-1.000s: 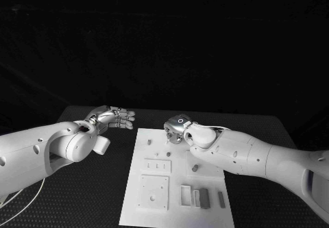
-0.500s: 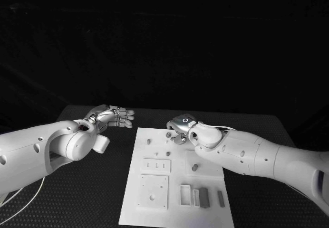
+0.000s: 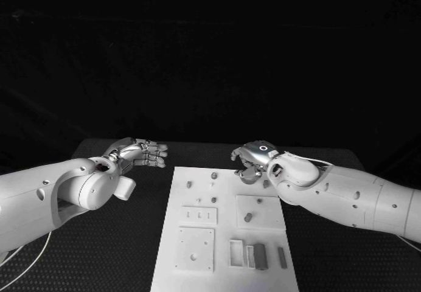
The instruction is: Assemble the parts on the task board
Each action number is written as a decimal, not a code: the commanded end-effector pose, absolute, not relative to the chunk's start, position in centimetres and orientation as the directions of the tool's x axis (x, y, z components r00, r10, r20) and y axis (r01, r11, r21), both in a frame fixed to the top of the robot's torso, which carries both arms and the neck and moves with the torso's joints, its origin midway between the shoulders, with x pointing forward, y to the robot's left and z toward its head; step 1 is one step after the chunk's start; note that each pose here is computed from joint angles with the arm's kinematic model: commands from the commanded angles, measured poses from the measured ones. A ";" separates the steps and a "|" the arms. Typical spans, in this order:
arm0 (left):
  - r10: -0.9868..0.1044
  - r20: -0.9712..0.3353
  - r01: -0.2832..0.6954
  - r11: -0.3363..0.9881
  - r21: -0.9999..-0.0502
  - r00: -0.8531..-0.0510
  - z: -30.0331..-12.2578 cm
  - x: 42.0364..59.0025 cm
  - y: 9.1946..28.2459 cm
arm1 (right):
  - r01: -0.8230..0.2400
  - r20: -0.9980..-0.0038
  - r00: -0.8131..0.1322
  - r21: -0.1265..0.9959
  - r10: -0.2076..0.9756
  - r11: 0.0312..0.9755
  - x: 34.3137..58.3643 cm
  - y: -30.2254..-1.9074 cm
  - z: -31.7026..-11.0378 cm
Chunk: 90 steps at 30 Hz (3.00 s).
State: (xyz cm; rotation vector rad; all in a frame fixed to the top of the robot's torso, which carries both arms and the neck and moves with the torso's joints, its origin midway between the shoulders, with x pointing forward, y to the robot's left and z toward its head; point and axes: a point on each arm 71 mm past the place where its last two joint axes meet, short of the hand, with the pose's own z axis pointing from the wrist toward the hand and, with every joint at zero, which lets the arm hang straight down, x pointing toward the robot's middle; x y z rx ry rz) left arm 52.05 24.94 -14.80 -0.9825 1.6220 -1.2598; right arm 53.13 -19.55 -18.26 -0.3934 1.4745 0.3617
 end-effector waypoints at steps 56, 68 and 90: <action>-0.920 -0.155 -0.079 0.195 -0.978 -0.360 -15.0 52.7 24.6 | -0.369 -0.980 -0.180 -0.009 -0.081 0.930 55.6 -22.8 -21.5; -0.919 -0.156 -0.078 0.197 -0.977 -0.361 -15.0 52.6 24.6 | -0.381 -0.978 -0.197 0.008 -0.073 0.925 55.7 -22.3 -21.9; -0.919 -0.160 -0.077 0.200 -0.977 -0.361 -15.0 52.8 24.5 | -0.403 -0.965 -0.248 0.017 -0.091 0.915 55.2 -21.6 -22.8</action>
